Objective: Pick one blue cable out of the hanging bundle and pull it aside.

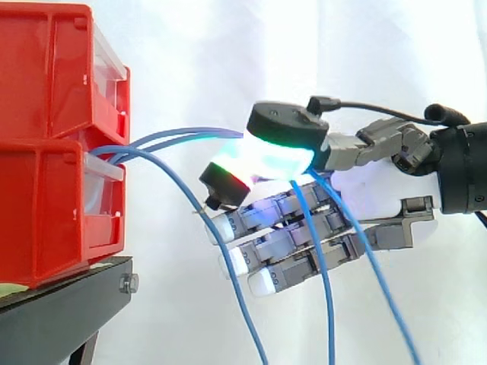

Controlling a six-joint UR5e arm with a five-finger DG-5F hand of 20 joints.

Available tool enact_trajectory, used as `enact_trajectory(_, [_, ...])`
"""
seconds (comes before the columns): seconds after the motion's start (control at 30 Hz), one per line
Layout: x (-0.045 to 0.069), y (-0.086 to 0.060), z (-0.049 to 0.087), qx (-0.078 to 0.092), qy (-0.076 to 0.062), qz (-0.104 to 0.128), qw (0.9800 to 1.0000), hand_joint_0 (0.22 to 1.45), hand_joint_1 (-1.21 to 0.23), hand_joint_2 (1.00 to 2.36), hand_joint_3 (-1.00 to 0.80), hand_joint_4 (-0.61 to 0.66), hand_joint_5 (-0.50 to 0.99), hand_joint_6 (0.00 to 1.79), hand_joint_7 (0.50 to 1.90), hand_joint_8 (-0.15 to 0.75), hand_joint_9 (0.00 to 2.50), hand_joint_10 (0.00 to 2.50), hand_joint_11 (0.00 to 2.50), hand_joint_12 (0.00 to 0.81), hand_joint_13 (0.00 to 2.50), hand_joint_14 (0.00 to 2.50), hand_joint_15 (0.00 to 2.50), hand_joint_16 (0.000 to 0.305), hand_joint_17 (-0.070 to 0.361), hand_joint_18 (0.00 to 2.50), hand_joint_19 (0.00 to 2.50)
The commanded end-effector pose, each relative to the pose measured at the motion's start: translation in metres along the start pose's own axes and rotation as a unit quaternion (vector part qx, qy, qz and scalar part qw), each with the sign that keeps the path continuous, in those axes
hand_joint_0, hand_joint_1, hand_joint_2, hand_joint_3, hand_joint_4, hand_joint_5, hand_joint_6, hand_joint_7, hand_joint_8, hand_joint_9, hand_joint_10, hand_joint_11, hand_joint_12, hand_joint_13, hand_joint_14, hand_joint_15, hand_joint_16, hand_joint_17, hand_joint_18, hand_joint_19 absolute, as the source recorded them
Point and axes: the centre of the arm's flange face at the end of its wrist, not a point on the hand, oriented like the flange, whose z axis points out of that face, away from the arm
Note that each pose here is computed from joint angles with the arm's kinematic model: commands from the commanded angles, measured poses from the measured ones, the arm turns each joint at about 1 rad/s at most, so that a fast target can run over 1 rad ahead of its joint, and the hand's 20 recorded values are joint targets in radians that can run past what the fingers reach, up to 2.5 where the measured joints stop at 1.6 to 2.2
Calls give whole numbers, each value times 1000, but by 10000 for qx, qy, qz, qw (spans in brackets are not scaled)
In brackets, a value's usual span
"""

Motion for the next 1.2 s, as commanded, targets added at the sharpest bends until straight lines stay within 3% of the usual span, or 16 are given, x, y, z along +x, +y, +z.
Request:
enact_trajectory(0.0, [0,-1,0,6,2,-3,10000,497,-936,1000,-500,27,-160,891,1090,234,827,14,428,381,759,13,354,49,110,676,306])
enact_trajectory(0.07, [0,2,0,-15,-6,7,10000,414,-804,1000,-500,65,-153,881,1052,278,860,11,421,424,780,12,355,57,129,715,317])
enact_trajectory(0.17, [0,1,0,-8,2,4,10000,388,-706,1000,-500,80,-145,862,1033,295,876,11,406,444,795,12,348,62,140,739,326])
enact_trajectory(0.3, [0,2,0,-15,2,7,10000,401,-599,1000,-500,84,-140,847,1043,301,896,13,412,445,800,12,353,62,140,732,346])
enact_trajectory(0.37, [0,2,0,-8,2,4,10000,485,-522,1000,-500,55,-140,835,1097,268,886,12,410,414,781,13,369,55,124,673,388])
enact_trajectory(0.43, [0,2,0,-1,2,0,10000,567,-573,1003,-469,39,-141,829,1161,249,882,13,416,386,765,14,376,50,113,637,405])
enact_trajectory(0.73, [-1,4,-1,83,12,-37,10000,596,-749,1022,-177,46,-169,874,1181,248,822,17,439,386,756,14,376,50,113,642,386])
enact_trajectory(0.97, [-3,6,-1,104,20,-44,9999,718,-913,1013,-361,-31,-186,900,1166,235,772,14,428,365,733,14,359,50,113,648,327])
enact_trajectory(1.17, [-5,5,0,119,36,-49,9999,797,-945,1000,-500,-102,-186,912,1173,205,766,13,421,361,737,13,331,48,107,663,292])
